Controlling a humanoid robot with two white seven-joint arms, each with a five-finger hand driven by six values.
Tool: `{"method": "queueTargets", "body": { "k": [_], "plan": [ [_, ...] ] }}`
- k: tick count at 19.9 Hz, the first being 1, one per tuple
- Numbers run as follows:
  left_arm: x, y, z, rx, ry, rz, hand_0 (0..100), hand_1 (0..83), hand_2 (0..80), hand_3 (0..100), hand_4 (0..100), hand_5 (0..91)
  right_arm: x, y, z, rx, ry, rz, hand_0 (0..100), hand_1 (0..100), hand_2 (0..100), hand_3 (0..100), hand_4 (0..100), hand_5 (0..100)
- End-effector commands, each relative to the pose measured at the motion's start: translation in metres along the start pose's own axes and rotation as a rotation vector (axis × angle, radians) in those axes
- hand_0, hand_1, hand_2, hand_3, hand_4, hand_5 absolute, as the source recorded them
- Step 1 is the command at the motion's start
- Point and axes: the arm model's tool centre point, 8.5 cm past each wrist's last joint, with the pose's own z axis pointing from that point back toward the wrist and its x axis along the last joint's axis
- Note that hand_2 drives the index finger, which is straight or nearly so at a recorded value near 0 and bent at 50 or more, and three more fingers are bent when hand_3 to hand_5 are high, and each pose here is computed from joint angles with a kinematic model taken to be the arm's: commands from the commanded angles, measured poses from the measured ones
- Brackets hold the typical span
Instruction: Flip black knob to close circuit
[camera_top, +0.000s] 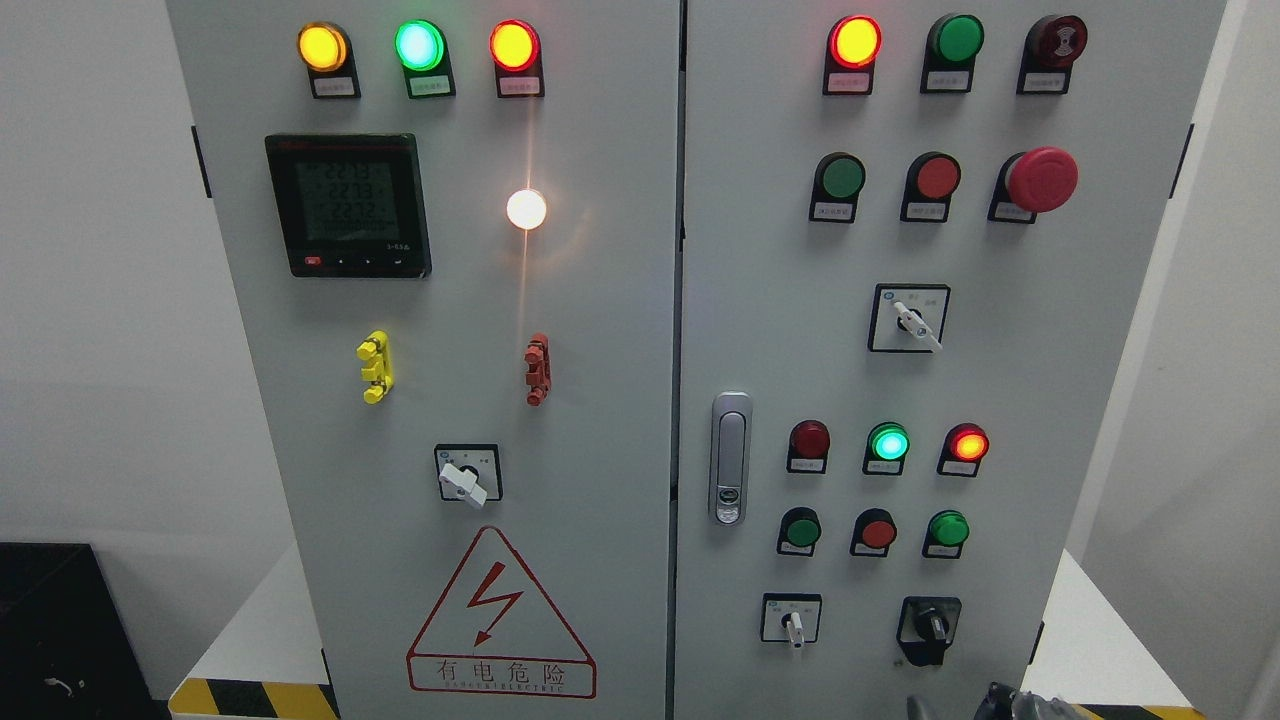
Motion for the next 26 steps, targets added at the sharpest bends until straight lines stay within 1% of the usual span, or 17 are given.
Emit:
{"method": "queueTargets", "body": {
  "k": [1,2,3,4,6,8,11,12,13,14,16,18,19,21,26],
  "plan": [
    [0.000,0.000,0.000,-0.001,0.000,0.000,12,55.6,0.0,0,0,0.0,0.033,0.001,0.037,0.060,-0.043,-0.397,0,10,44,62,60,58],
    [0.000,0.000,0.000,0.000,-0.001,-0.001,12,55.6,0.0,0,0,0.0,0.035,0.001,0.042,0.067,-0.033,-0.473,0,10,38,56,55,53],
    [0.000,0.000,0.000,0.000,-0.001,-0.001,12,55.6,0.0,0,0,0.0,0.036,0.001,0.046,0.073,-0.023,-0.540,0,9,30,51,51,50],
    [0.001,0.000,0.000,-0.002,-0.002,0.001,12,55.6,0.0,0,0,0.0,0.035,0.001,0.051,0.082,-0.009,-0.591,0,8,25,49,49,46],
    [0.001,0.000,0.000,-0.002,-0.002,0.001,12,55.6,0.0,0,0,0.0,0.031,0.003,0.059,0.079,0.010,-0.666,0,9,22,48,49,46],
    [0.000,0.000,0.000,-0.001,0.000,0.000,12,55.6,0.0,0,0,0.0,0.031,0.004,0.065,0.077,0.002,-0.747,0,10,21,47,47,45],
    [0.000,0.000,0.000,-0.001,0.000,0.000,12,55.6,0.0,0,0,0.0,0.035,0.003,0.069,0.087,-0.027,-0.821,0,10,17,42,39,37],
    [0.000,0.000,0.000,-0.001,0.000,0.002,12,55.6,0.0,0,0,0.0,0.037,0.003,0.071,0.100,-0.032,-0.836,0,8,15,37,33,30],
    [0.000,0.000,0.000,-0.002,-0.001,-0.001,12,55.6,0.0,0,0,0.0,0.041,0.004,0.073,0.128,-0.044,-0.855,0,6,14,32,27,22],
    [0.001,0.000,0.000,0.000,-0.002,0.001,12,55.6,0.0,0,0,0.0,0.043,0.007,0.075,0.158,-0.053,-0.866,0,5,12,28,22,16],
    [0.000,0.000,0.000,-0.001,0.000,0.000,12,55.6,0.0,0,0,0.0,0.048,0.011,0.078,0.194,-0.063,-0.874,0,1,5,16,9,1],
    [0.000,0.000,0.000,0.000,0.000,0.000,12,55.6,0.0,0,0,0.0,0.052,0.015,0.080,0.216,-0.067,-0.890,0,0,0,10,2,0],
    [0.000,0.000,0.000,-0.001,0.000,0.000,12,55.6,0.0,0,0,0.0,0.053,0.016,0.080,0.228,-0.067,-0.909,0,0,0,7,0,0],
    [0.000,0.000,0.000,-0.002,-0.001,-0.001,12,55.6,0.0,0,0,0.0,0.053,0.018,0.081,0.246,-0.067,-0.926,0,0,0,4,0,0],
    [0.000,0.000,0.000,0.000,0.000,0.000,12,55.6,0.0,0,0,0.0,0.051,0.019,0.084,0.248,-0.055,-0.938,0,0,0,0,0,0]
  ]
}}
